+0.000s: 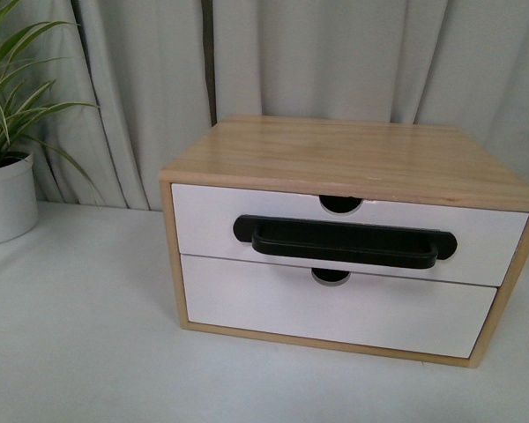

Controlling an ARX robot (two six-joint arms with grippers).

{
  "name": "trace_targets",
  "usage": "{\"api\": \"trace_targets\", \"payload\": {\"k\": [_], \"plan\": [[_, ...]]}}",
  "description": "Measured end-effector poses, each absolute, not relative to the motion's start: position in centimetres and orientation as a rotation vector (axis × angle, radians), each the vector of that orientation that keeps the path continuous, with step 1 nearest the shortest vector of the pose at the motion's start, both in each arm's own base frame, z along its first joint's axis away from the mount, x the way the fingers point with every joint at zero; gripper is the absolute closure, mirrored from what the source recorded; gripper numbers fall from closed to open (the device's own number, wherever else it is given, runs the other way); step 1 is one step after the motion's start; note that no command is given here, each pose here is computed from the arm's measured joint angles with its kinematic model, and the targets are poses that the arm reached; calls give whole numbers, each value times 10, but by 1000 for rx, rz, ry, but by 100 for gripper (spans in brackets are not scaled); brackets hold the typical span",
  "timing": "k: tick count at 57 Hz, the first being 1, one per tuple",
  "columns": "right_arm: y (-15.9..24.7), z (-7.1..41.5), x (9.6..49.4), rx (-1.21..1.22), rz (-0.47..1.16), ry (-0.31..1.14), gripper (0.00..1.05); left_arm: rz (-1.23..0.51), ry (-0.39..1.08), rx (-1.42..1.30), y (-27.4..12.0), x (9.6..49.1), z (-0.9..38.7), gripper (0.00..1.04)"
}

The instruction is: Pull drawer

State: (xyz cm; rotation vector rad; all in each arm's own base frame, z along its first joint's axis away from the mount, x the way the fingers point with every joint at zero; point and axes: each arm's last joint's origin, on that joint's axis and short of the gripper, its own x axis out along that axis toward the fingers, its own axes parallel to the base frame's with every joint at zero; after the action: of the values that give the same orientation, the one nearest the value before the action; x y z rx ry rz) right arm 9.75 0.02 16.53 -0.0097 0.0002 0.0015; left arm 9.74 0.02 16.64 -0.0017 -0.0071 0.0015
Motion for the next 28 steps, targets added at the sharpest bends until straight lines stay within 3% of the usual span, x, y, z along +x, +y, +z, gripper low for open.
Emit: {"api": "trace_targets", "payload": {"k": [28], "plan": [[0, 165, 98, -10, 2, 0, 9, 2, -7, -2, 0, 97, 166, 6]]}}
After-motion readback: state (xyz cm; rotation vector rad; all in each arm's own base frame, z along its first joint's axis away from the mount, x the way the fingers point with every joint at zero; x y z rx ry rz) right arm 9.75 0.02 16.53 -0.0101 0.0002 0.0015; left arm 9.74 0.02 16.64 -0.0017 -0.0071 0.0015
